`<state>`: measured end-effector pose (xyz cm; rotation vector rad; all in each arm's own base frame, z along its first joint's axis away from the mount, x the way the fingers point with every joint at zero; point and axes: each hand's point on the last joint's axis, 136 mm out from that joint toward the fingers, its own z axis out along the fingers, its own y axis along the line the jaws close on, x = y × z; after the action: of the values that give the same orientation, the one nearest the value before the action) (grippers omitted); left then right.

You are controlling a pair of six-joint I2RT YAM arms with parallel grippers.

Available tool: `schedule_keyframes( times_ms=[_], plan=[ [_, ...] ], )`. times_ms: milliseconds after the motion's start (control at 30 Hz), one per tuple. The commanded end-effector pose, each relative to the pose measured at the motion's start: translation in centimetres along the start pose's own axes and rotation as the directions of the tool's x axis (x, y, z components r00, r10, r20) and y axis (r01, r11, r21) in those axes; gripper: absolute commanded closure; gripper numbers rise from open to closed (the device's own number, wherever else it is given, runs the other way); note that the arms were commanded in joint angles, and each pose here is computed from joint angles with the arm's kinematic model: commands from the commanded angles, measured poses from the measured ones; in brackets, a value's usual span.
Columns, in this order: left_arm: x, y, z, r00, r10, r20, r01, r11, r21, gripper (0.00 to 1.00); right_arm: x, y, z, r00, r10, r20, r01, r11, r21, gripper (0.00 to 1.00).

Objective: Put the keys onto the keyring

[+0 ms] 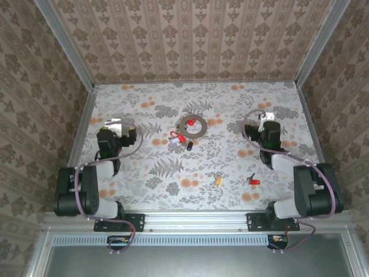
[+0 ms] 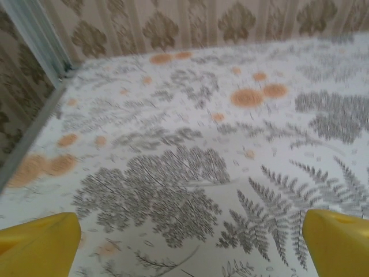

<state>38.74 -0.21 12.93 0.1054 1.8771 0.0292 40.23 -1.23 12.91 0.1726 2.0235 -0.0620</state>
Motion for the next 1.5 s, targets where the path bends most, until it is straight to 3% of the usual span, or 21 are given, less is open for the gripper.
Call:
schedule_keyframes(
  times_ms=[0, 67, 133, 300, 500, 733, 867, 1233, 1467],
  plan=[
    [-1.7, 1.5, -1.7, 0.992, -0.122, -0.011, 0.121, 0.991, -0.056, 0.0, -1.3, -0.6, -1.8, 0.97, 0.165, -0.179, -0.153, 0.985, 0.079, 0.0],
    [-1.8, 2.9, -2.6, 0.957, -0.282, -0.072, 0.268, 0.951, -0.153, 0.0, -1.9, 3.2, -2.2, 0.949, 0.182, -0.255, -0.216, 0.97, -0.112, 0.0],
    [-1.7, 3.6, -3.3, 0.9, -0.416, -0.131, 0.381, 0.897, -0.225, 0.0, -2.5, 6.6, -2.6, 0.926, 0.227, -0.3, -0.312, 0.909, -0.275, 0.01],
    [-2.7, -0.5, -2.3, 0.831, -0.483, -0.275, 0.495, 0.869, -0.03, 0.0, -2.3, 13.6, -1.5, 0.862, 0.22, -0.457, -0.432, 0.791, -0.434, 0.12],
    [-4.0, -4.6, -1.7, 0.778, -0.539, -0.323, 0.599, 0.791, 0.122, 0.0, 0.4, 19.9, 1.0, 0.818, 0.086, -0.569, -0.392, 0.807, -0.441, 0.24],
    [-3.7, -8.5, -2.0, 0.788, -0.456, -0.413, 0.567, 0.8, 0.198, 0.02, 2.7, 25.5, 3.7, 0.76, 0.004, -0.649, -0.412, 0.775, -0.478, 0.35],
    [-3.8, -9.9, -2.0, 0.791, -0.432, -0.432, 0.559, 0.798, 0.224, 0.02, 4.1, 27.4, 5.4, 0.718, -0.022, -0.696, -0.432, 0.769, -0.47, 0.36],
    [-4.4, -15.7, -1.2, 0.801, -0.321, -0.506, 0.526, 0.78, 0.338, 0.1, 8.5, 27.4, 5.9, 0.641, -0.027, -0.767, -0.429, 0.816, -0.388, 0.37],
    [-3.4, -19.6, 0.2, 0.761, -0.267, -0.591, 0.541, 0.764, 0.351, 0.27, 12.5, 26.8, 2.1, 0.588, 0.034, -0.808, -0.478, 0.82, -0.314, 0.39]
  ],
)
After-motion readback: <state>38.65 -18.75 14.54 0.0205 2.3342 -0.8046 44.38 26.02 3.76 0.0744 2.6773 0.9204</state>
